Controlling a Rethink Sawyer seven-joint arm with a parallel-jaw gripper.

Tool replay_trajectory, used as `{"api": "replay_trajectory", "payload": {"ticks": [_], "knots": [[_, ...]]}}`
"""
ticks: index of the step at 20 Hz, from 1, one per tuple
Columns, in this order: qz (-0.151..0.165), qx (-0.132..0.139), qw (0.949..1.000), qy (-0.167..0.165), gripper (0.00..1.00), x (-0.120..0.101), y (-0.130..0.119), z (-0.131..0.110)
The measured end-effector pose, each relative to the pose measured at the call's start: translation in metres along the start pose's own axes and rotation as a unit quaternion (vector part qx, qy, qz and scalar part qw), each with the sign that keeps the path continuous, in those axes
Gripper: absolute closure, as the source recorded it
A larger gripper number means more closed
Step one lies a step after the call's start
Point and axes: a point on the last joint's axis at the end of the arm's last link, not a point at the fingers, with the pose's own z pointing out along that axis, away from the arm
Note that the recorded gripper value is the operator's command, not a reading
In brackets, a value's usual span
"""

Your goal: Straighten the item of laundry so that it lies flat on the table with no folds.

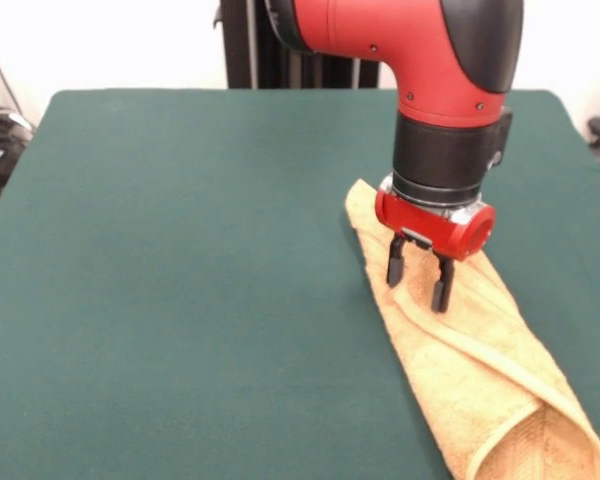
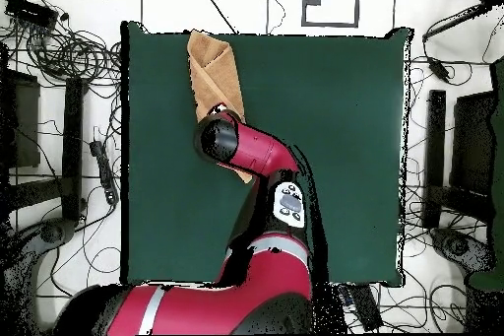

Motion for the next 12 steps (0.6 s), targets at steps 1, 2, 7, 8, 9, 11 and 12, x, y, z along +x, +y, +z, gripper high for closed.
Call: {"api": "replay_trajectory", "payload": {"ticks": [1,2,7,8,9,11,12], "knots": [[0.000,0.000,1.0000,0.000,0.00,-0.0002,0.0003,-0.0010],[0.000,-0.001,1.0000,0.000,0.00,-0.0006,0.0008,-0.0020],[0.000,-0.005,1.0000,-0.004,0.00,-0.0040,0.0043,-0.0080],[0.000,-0.005,1.0000,-0.004,0.00,-0.0040,0.0043,-0.0080],[0.000,-0.005,1.0000,-0.004,0.00,-0.0039,0.0043,-0.0079],[0.000,-0.005,1.0000,-0.004,0.00,-0.0039,0.0042,-0.0079],[0.000,-0.005,1.0000,-0.003,0.00,-0.0039,0.0041,-0.0078]]}}
